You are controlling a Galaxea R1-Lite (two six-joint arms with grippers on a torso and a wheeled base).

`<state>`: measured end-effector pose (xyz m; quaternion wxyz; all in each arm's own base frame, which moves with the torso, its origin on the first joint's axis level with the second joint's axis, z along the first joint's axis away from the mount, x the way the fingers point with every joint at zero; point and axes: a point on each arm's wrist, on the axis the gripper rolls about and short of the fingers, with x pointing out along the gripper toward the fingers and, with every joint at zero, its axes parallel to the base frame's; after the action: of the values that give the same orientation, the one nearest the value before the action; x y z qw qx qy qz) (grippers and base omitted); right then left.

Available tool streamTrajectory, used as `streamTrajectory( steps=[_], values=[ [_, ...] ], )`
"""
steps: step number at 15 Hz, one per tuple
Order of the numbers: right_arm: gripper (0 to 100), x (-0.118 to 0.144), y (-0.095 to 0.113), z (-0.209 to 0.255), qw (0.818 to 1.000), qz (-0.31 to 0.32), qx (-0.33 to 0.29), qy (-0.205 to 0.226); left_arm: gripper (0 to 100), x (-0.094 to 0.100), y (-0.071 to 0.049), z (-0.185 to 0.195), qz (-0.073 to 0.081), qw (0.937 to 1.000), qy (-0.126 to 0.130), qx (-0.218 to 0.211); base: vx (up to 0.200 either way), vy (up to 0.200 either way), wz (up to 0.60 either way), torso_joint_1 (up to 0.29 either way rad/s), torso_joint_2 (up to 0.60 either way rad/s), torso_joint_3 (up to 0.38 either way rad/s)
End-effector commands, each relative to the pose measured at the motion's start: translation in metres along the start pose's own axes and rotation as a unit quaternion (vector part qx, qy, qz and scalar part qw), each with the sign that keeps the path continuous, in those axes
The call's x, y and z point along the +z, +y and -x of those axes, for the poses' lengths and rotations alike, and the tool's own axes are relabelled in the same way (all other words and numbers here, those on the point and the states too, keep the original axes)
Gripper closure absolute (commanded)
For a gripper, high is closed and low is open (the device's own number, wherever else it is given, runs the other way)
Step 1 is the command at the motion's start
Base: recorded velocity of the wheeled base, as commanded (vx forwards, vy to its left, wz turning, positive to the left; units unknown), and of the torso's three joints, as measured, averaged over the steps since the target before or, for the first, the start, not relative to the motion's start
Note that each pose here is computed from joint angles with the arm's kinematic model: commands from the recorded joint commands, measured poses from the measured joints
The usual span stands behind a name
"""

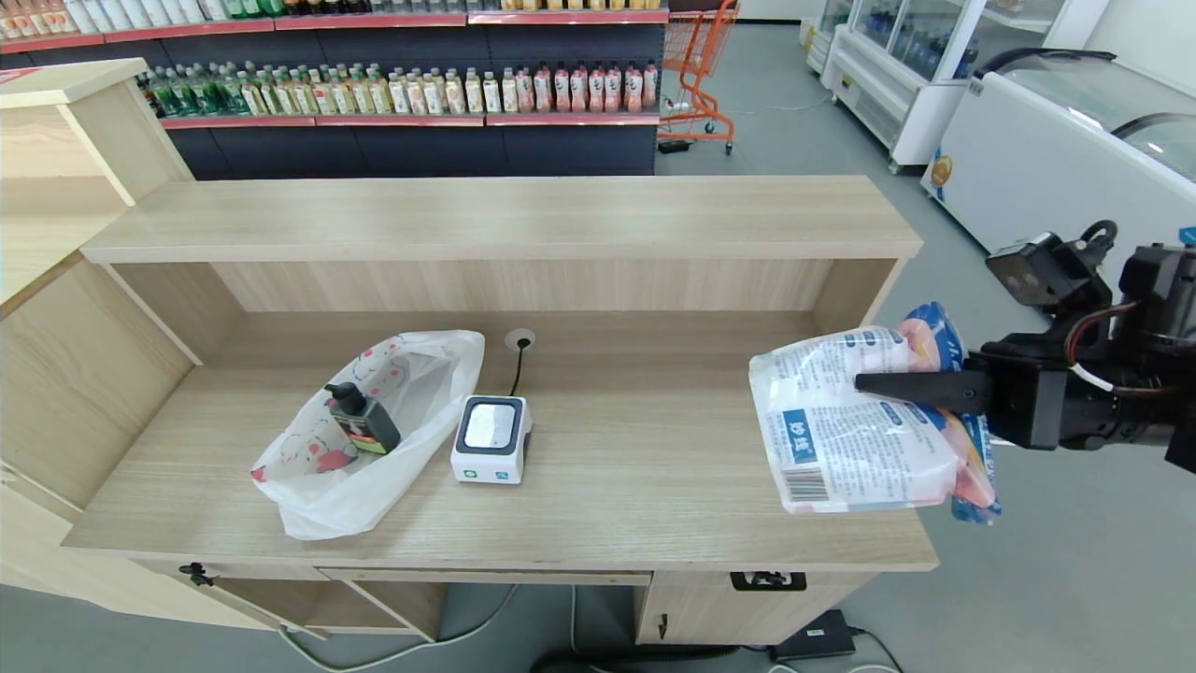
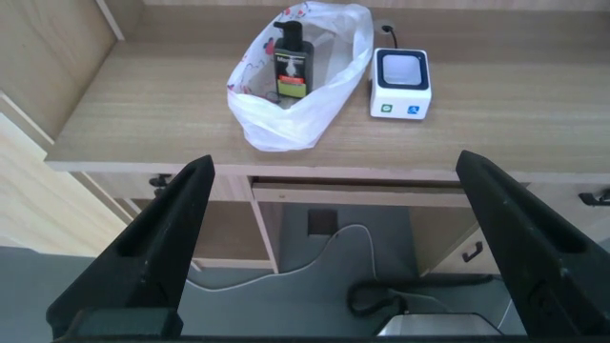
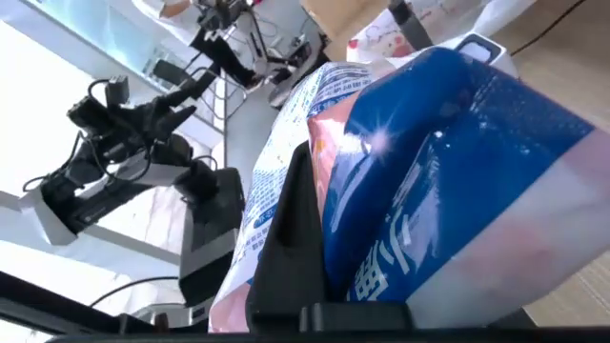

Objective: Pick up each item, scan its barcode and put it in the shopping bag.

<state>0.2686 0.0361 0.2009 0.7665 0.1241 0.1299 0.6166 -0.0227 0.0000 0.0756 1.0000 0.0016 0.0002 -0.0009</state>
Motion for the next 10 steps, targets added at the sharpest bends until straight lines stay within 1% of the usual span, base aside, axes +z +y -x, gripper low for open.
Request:
streamTrajectory(
  steps=[1,4,7,10],
  values=[
    [100,0.003,0.013,0.000,1.000,0.005,0.008,0.000,0,0.000,0.000,0.000,0.000,1.0000,0.000,0.000,0.000,0.000,0.00,0.000,0.00,0.000],
    [100,0.005,0.033,0.000,0.998,-0.047,0.034,0.004,0,0.000,0.000,0.000,0.000,1.0000,0.000,0.000,0.000,0.000,0.00,0.000,0.00,0.000],
    [100,-0.005,0.038,-0.006,0.997,-0.064,0.049,0.015,0,0.000,0.000,0.000,0.000,1.0000,0.000,0.000,0.000,0.000,0.00,0.000,0.00,0.000],
    [100,-0.010,0.040,-0.012,0.995,-0.070,0.061,0.023,0,0.000,0.000,0.000,0.000,1.0000,0.000,0.000,0.000,0.000,0.00,0.000,0.00,0.000]
  ],
)
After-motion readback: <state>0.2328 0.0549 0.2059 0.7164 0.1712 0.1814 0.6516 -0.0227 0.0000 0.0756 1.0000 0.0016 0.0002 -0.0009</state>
